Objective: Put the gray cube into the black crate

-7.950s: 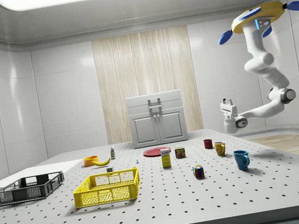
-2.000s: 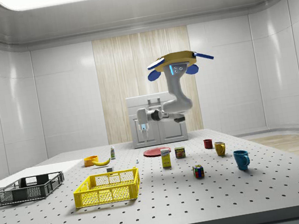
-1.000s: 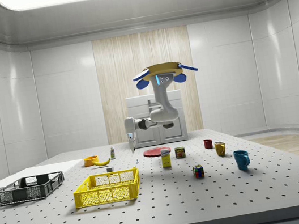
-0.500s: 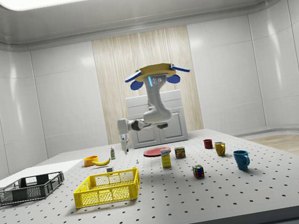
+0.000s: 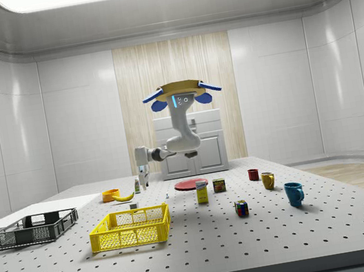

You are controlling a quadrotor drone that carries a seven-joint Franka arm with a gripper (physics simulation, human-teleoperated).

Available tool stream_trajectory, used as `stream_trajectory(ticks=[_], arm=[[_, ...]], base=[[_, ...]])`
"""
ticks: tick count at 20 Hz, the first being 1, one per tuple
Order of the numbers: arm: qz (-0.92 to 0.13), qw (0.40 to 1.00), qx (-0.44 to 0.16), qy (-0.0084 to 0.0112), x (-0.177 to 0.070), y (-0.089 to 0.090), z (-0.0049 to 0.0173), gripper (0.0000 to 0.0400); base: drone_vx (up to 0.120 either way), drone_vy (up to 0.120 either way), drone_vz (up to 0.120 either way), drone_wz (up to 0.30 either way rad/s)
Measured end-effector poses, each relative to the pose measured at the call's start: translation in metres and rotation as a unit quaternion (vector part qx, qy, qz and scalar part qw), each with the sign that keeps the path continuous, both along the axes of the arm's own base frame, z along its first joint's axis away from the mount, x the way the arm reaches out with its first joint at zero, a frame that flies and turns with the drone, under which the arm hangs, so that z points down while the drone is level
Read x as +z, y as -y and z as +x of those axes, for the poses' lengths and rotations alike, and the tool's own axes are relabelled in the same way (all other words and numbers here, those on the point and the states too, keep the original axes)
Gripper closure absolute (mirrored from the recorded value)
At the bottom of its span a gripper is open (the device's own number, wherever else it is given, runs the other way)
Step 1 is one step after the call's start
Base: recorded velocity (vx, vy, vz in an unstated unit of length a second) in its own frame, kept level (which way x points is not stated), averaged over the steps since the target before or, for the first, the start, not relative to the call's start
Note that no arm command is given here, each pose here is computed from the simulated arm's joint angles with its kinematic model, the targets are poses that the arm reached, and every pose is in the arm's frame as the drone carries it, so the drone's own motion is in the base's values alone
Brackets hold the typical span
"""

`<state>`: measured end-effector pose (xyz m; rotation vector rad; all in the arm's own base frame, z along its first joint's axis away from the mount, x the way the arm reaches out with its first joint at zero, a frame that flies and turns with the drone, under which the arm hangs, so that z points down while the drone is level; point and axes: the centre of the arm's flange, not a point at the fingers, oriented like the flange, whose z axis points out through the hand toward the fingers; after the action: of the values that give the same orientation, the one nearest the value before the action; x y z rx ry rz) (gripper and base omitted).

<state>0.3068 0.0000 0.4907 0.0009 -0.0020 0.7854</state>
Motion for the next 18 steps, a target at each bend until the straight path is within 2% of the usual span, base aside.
stream_trajectory(ticks=[7, 14, 18], arm=[[0.0, 1.0, 0.0, 0.0, 0.0, 0.0, 0.0, 0.0], [0.0, 1.0, 0.0, 0.0, 0.0, 0.0, 0.0, 0.0], [0.0, 1.0, 0.0, 0.0, 0.0, 0.0, 0.0, 0.0]], base=[[0.12, 0.0, 0.0, 0.0], [0.12, 0.0, -0.114, 0.0], [0.11, -0.06, 0.0, 0.0]])
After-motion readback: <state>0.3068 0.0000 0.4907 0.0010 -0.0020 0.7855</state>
